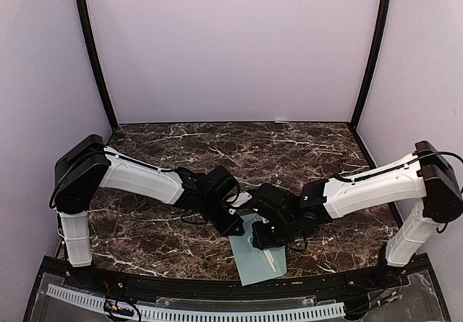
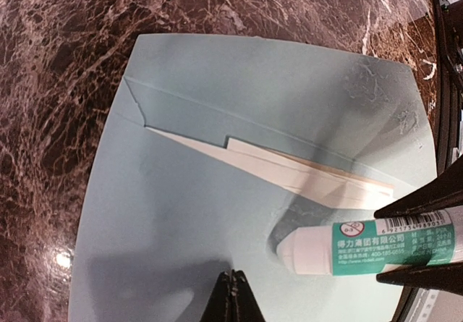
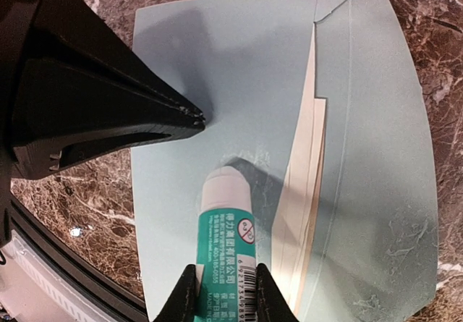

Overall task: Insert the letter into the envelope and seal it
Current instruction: Paint the envelope at the center of the board, then place the solid glue at the center of the board.

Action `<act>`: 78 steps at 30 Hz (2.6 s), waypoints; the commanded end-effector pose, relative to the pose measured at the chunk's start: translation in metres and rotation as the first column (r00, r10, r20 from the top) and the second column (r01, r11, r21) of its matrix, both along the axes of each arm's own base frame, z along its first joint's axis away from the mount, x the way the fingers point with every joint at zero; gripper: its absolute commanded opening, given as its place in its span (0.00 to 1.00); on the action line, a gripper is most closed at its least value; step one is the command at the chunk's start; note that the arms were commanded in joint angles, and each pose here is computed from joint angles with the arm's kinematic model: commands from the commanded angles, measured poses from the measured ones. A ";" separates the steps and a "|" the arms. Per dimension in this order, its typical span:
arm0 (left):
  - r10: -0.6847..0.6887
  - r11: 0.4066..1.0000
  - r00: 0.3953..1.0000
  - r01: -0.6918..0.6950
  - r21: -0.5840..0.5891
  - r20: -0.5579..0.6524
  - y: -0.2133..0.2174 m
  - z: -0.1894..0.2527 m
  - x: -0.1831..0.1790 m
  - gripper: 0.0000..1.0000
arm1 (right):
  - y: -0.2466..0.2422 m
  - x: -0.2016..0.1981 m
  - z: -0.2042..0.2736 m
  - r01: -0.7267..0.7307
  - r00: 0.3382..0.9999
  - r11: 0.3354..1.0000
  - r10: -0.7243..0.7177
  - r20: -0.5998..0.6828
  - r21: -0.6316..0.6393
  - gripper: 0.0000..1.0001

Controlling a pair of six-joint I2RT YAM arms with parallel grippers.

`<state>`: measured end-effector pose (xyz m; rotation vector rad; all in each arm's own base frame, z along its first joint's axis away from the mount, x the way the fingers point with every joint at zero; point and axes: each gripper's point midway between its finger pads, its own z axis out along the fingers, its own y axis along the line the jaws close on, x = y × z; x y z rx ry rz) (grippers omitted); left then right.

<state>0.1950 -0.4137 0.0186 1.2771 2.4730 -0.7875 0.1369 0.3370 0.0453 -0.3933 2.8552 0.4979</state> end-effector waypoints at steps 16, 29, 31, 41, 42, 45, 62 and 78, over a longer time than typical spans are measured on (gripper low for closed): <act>-0.006 0.976 0.999 0.015 0.219 -0.044 0.042 -0.054 -0.017 0.00 | -0.047 0.009 -0.024 0.084 0.996 0.989 -0.083 0.017 -0.123 0.03; 0.018 0.978 0.999 -0.010 0.207 -0.033 0.039 -0.048 -0.010 0.00 | -0.022 0.021 0.026 0.075 0.993 0.995 -0.081 0.090 0.073 0.02; 0.029 0.980 0.999 -0.023 0.197 -0.027 0.038 -0.044 -0.006 0.00 | -0.017 0.022 0.046 0.058 0.991 0.989 -0.074 0.114 0.138 0.02; 0.204 0.977 0.974 -0.196 -0.079 0.103 0.030 0.061 0.060 0.08 | -0.055 0.032 0.124 0.094 0.956 0.920 -0.189 0.224 0.380 0.05; 0.238 0.967 0.964 -0.223 -0.125 0.122 0.033 0.080 0.071 0.09 | -0.061 0.033 0.128 0.101 0.951 0.917 -0.203 0.234 0.387 0.05; 0.305 0.939 0.943 -0.274 -0.208 0.135 0.039 0.111 0.085 0.20 | -0.075 0.038 0.136 0.114 0.934 0.908 -0.236 0.268 0.402 0.06; 0.533 0.828 0.811 -0.442 -0.345 0.240 0.154 0.205 0.132 0.62 | -0.003 0.091 0.141 -0.036 0.871 0.884 -0.200 0.448 0.465 0.07; 0.592 0.803 0.736 -0.507 -0.313 0.327 0.202 0.179 0.151 0.64 | 0.110 0.142 0.076 0.039 0.825 0.924 -0.245 0.509 0.381 0.06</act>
